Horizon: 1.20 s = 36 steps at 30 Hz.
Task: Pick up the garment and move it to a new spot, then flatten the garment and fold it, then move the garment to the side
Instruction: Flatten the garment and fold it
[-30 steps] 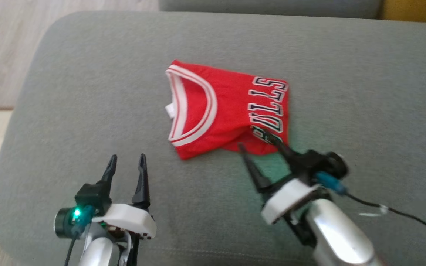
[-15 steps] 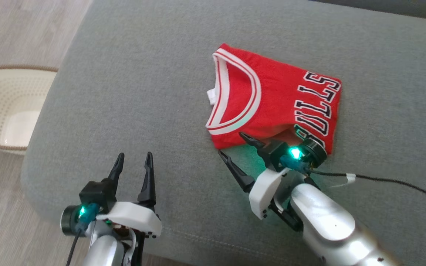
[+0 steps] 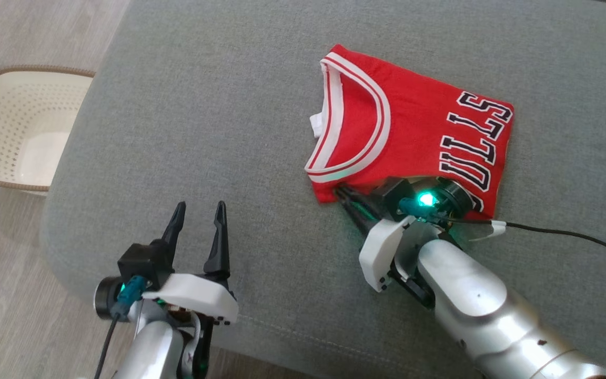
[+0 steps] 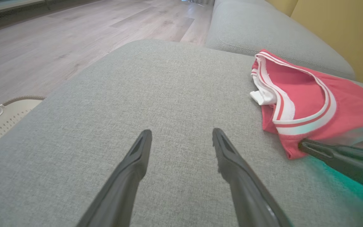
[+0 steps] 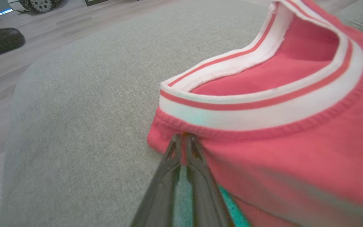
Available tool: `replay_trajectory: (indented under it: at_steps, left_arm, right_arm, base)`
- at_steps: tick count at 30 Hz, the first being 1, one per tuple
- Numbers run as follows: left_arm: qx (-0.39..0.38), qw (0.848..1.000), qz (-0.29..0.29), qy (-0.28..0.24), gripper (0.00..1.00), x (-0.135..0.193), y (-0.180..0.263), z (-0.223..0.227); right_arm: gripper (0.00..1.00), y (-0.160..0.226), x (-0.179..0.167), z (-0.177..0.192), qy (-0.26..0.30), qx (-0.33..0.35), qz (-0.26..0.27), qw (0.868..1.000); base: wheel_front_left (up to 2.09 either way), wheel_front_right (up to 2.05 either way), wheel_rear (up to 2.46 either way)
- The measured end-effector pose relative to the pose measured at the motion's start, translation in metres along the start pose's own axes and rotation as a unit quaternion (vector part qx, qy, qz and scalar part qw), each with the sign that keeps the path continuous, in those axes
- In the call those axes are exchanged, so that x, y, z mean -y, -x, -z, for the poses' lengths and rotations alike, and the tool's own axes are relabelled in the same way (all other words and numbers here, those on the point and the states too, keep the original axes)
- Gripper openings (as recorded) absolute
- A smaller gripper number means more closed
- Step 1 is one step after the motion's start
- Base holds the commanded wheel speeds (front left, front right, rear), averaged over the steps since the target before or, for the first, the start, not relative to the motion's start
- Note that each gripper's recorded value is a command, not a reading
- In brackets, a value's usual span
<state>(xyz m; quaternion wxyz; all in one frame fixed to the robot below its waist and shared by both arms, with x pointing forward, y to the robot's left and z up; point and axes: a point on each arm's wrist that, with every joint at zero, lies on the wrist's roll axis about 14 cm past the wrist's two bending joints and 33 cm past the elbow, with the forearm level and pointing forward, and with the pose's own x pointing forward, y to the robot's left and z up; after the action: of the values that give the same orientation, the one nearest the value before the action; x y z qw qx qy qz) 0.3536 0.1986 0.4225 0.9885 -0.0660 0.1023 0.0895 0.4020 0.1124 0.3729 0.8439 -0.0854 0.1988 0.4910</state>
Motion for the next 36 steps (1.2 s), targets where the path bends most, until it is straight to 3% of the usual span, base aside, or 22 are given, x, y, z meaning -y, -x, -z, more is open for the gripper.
replay_trajectory:
  at_steps: [24,25,26,32,36]
  left_arm:
    - [0.000,1.000,-0.011,0.006,1.00,-0.005,0.004,0.000]
    - [0.001,1.000,-0.011,0.007,1.00,-0.005,0.003,-0.001]
    - [0.003,1.000,-0.012,0.007,1.00,-0.006,0.002,-0.002]
    - [0.020,1.000,0.009,0.005,1.00,0.008,-0.005,-0.012]
    - [0.030,0.999,0.035,0.000,1.00,0.023,-0.010,-0.018]
  right_arm:
    - [0.00,-0.008,-0.005,-0.051,-0.031,0.091,-0.018,0.995]
    - [0.41,-0.006,0.001,-0.057,-0.038,0.106,-0.008,0.994]
    - [1.00,-0.003,0.009,-0.061,-0.044,0.118,0.003,0.992]
    - [1.00,0.030,0.065,-0.085,-0.091,0.185,0.097,0.974]
    - [1.00,0.072,0.109,-0.071,-0.122,0.202,0.189,0.953]
  base:
    - [0.00,0.00,0.00]
    - [0.00,0.00,0.00]
    - [0.00,0.00,0.00]
    - [0.00,0.00,0.00]
    - [0.00,0.00,0.00]
